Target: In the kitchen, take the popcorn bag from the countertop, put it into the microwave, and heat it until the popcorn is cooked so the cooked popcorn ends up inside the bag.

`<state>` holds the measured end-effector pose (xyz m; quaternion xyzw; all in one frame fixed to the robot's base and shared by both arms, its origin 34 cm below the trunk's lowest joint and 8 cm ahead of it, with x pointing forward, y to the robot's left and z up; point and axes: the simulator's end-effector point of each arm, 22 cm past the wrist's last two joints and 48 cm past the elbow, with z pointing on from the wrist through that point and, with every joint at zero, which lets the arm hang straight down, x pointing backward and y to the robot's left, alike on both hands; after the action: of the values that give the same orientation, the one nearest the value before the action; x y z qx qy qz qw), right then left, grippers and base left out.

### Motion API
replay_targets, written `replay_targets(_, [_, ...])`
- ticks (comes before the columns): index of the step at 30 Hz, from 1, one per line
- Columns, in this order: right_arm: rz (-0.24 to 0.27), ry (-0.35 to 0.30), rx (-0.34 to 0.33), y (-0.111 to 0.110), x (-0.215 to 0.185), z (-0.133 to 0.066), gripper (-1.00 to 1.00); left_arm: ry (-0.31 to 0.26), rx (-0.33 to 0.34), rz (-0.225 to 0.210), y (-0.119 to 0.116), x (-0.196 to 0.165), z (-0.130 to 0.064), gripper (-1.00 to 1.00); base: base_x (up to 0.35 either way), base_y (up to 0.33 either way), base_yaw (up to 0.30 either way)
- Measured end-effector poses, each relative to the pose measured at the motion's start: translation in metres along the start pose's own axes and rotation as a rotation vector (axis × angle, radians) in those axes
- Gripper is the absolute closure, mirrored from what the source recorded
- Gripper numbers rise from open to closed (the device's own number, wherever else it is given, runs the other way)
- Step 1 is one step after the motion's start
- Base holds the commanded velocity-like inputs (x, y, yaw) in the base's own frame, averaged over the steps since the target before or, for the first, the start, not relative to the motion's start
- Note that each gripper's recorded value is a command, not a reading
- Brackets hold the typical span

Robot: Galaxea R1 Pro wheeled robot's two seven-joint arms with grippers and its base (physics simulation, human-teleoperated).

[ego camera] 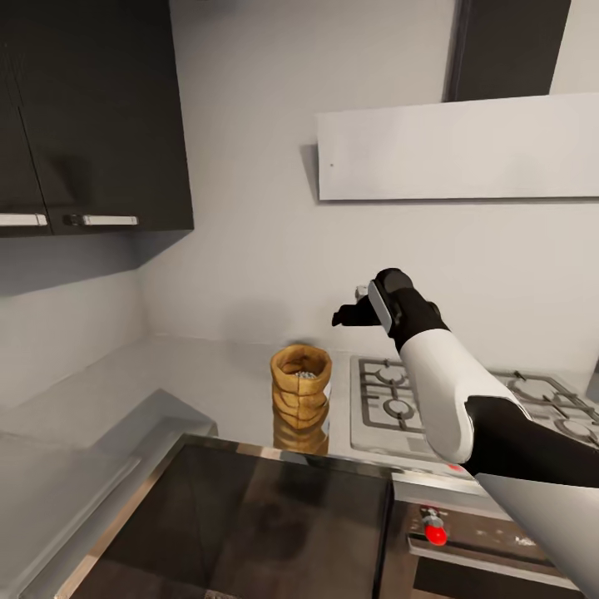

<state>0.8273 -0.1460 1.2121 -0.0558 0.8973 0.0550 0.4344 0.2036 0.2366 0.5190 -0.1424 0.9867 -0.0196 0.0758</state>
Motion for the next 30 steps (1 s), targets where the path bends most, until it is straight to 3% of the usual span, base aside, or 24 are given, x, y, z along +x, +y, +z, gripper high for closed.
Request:
replay_targets(4, [0.0,0.005,0.001,0.0,0.002,0.001,-1.0,0.0,0.001,-0.003,-0.001,0.0,0.0,-1.0,0.0,0.0,0.272])
replay_targets(7, [-0.007,0.049,0.006,0.0,0.017,0.011,-1.0,0.001,0.001,-0.003,-0.001,0.0,0.0,-1.0,0.0,0.0,0.255])
replay_targets(17, [-0.02,0.16,0.028,-0.002,0.06,0.032,-1.0,0.002,0.001,-0.006,-0.001,0.001,0.0,-1.0,0.0,0.0,0.024])
replay_targets(22, [-0.025,0.174,0.066,-0.01,0.066,0.034,-1.0,0.002,0.001,-0.007,-0.001,0.001,0.0,-1.0,0.0,0.0,0.0])
replay_targets(30, [-0.023,0.177,0.067,-0.01,0.067,0.035,-1.0,0.001,0.002,-0.008,-0.002,0.001,0.0,-1.0,0.0,0.0,0.0])
